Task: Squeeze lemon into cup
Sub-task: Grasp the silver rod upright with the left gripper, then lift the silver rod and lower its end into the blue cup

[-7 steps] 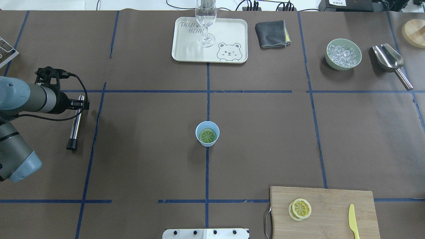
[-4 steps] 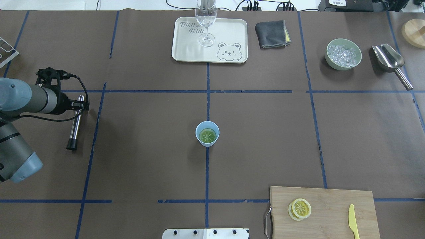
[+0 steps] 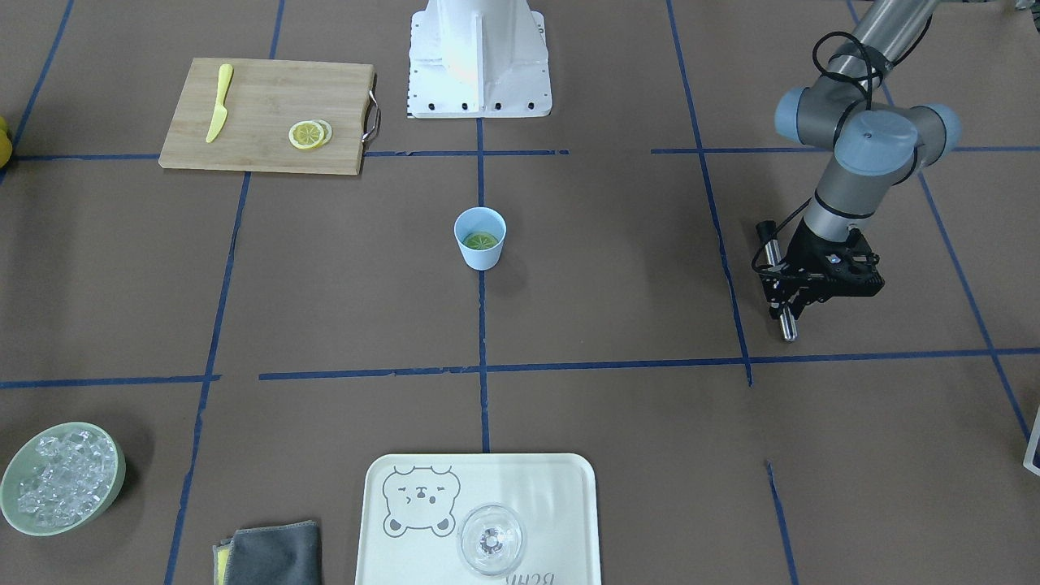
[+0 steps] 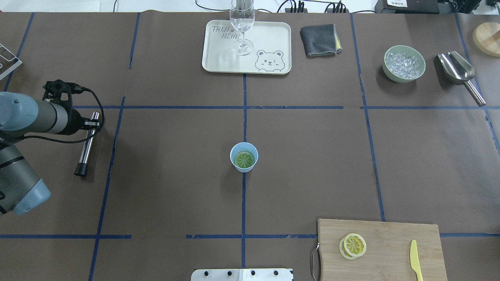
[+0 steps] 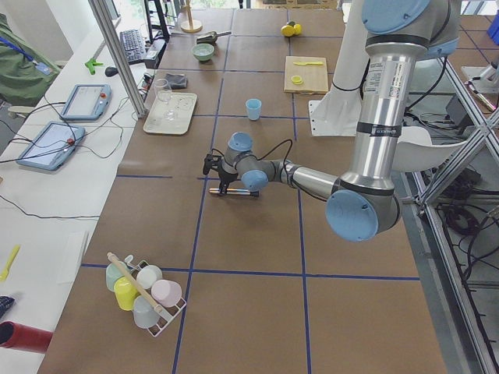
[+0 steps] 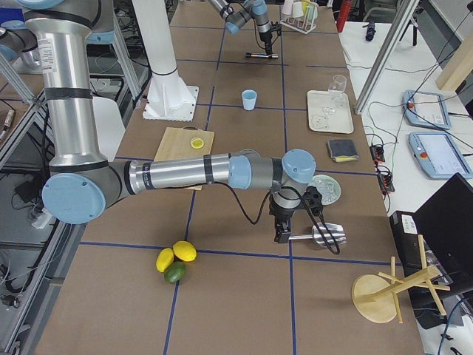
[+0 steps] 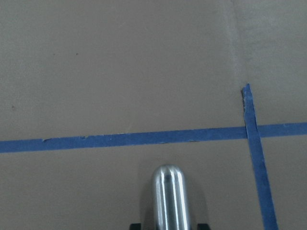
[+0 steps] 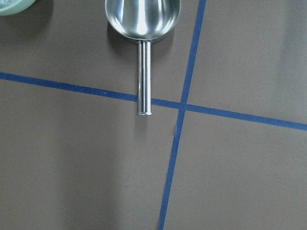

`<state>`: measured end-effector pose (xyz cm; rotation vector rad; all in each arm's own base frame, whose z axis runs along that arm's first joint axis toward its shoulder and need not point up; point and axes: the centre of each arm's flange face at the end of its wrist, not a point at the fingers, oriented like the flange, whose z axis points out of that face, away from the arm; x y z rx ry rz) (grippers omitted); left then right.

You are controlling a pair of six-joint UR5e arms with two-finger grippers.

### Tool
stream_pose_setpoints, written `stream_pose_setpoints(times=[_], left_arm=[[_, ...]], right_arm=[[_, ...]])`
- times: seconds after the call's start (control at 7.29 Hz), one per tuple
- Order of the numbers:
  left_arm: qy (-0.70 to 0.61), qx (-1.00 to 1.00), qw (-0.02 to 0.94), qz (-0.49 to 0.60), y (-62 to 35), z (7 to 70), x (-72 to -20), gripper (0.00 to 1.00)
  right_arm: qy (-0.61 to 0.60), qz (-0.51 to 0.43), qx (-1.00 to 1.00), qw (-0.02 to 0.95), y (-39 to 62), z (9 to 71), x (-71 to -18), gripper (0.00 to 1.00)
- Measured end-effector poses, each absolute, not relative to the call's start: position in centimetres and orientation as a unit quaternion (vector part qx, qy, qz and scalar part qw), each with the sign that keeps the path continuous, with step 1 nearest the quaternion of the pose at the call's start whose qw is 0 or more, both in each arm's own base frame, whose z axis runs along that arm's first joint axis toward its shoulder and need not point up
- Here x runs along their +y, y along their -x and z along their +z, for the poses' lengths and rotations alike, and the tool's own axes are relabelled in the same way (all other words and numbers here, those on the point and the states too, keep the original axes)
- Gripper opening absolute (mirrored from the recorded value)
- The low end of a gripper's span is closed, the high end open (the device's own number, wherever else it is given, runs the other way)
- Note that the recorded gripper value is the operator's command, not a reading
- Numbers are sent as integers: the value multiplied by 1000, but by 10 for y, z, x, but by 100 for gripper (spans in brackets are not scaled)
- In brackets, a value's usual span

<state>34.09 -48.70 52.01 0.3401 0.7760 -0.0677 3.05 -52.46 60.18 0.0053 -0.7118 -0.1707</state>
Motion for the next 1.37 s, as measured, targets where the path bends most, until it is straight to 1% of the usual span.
stream_pose_setpoints(times=[0.14, 0.41, 0.69, 0.82, 1.1, 1.37], left_arm=[[-172, 379, 909, -23, -340, 514, -487, 0], [-212, 382, 899, 31, -334, 488, -486, 0], [-297, 372, 874, 93, -326, 436, -493, 0], [-352, 362, 856, 113, -329, 397, -505, 0], [-430, 379, 812, 108, -335, 323, -520, 0], [-519, 430, 735, 68, -328, 287, -513, 0]], right_arm=[[-3, -83, -348, 934, -31, 602, -525, 100], [-3, -83, -348, 934, -31, 602, -525, 100], [-2, -83, -347, 934, -31, 603, -524, 100], [-1, -83, -347, 934, -31, 603, -524, 100], [0, -83, -347, 934, -31, 604, -523, 100], [1, -82, -347, 934, -31, 605, -523, 100]])
